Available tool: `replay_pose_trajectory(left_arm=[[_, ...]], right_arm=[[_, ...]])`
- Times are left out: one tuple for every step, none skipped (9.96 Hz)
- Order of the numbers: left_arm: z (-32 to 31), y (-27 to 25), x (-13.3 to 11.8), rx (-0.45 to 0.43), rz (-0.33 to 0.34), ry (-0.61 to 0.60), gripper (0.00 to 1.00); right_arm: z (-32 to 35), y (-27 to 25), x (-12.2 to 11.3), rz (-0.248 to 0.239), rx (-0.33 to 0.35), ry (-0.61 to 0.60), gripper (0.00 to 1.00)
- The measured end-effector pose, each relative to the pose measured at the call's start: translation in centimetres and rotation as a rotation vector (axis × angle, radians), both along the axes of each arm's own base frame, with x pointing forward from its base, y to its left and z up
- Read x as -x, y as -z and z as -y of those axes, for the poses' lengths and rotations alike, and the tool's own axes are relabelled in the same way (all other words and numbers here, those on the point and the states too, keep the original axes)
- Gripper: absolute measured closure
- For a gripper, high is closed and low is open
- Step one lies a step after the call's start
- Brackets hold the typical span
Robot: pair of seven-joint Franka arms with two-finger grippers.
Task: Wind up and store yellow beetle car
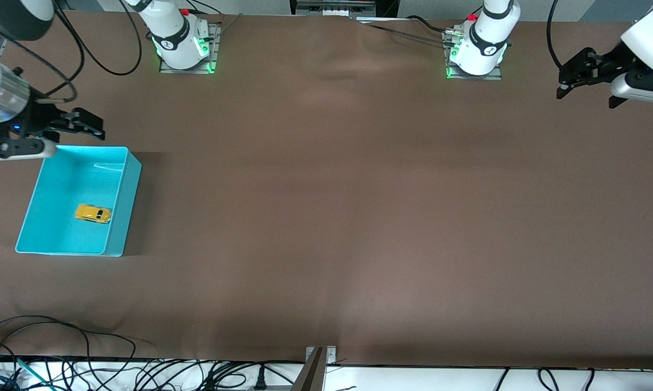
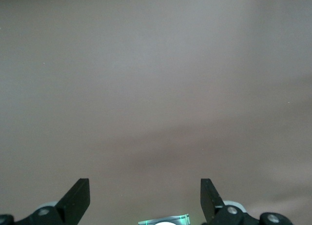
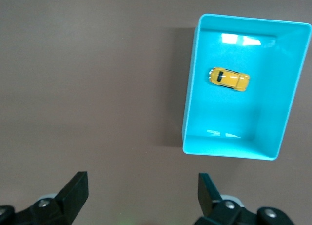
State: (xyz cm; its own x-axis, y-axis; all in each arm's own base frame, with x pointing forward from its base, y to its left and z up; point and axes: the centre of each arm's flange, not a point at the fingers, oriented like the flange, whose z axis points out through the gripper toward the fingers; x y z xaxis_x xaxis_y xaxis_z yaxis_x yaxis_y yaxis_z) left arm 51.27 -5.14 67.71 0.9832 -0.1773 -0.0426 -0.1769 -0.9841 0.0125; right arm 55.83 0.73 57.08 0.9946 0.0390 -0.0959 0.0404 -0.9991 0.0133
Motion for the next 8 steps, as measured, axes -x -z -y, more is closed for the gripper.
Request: replay_pose_trajectory(left_arm=[[0.0, -0.7, 0.2, 0.001, 0.008, 0.001, 0.0], [0.0, -1.0, 0.3, 0.001, 0.009, 0.001, 0.0], [0.0, -1.0, 0.3, 0.001, 0.008, 0.001, 0.0], [0.0, -1.0, 0.3, 0.0, 0.006, 0.002, 0.0], [0.0, -1.0, 0.3, 0.0, 0.006, 0.002, 0.0], [0.1, -1.1, 0.4, 0.0, 0.006, 0.002, 0.0], [0.0, -1.2, 0.4, 0.0, 0.006, 0.002, 0.0], [-0.1, -1.3, 0.4, 0.0, 0.006, -0.002, 0.0]], right_arm=[[1.4, -0.7, 0.3, 0.012, 0.002, 0.026, 0.0], [2.8, -1.5, 0.8, 0.021, 0.003, 0.052, 0.0], [3.9, -2.1, 1.1, 0.03, 0.004, 0.073, 0.0], [4.6, -2.4, 1.3, 0.035, 0.004, 0.086, 0.0], [4.8, -2.4, 1.3, 0.037, 0.005, 0.091, 0.0], [4.7, -2.5, 1.3, 0.038, 0.005, 0.092, 0.0], [4.7, -2.6, 1.3, 0.039, 0.005, 0.092, 0.0], [4.7, -2.6, 1.2, 0.041, 0.005, 0.092, 0.0]])
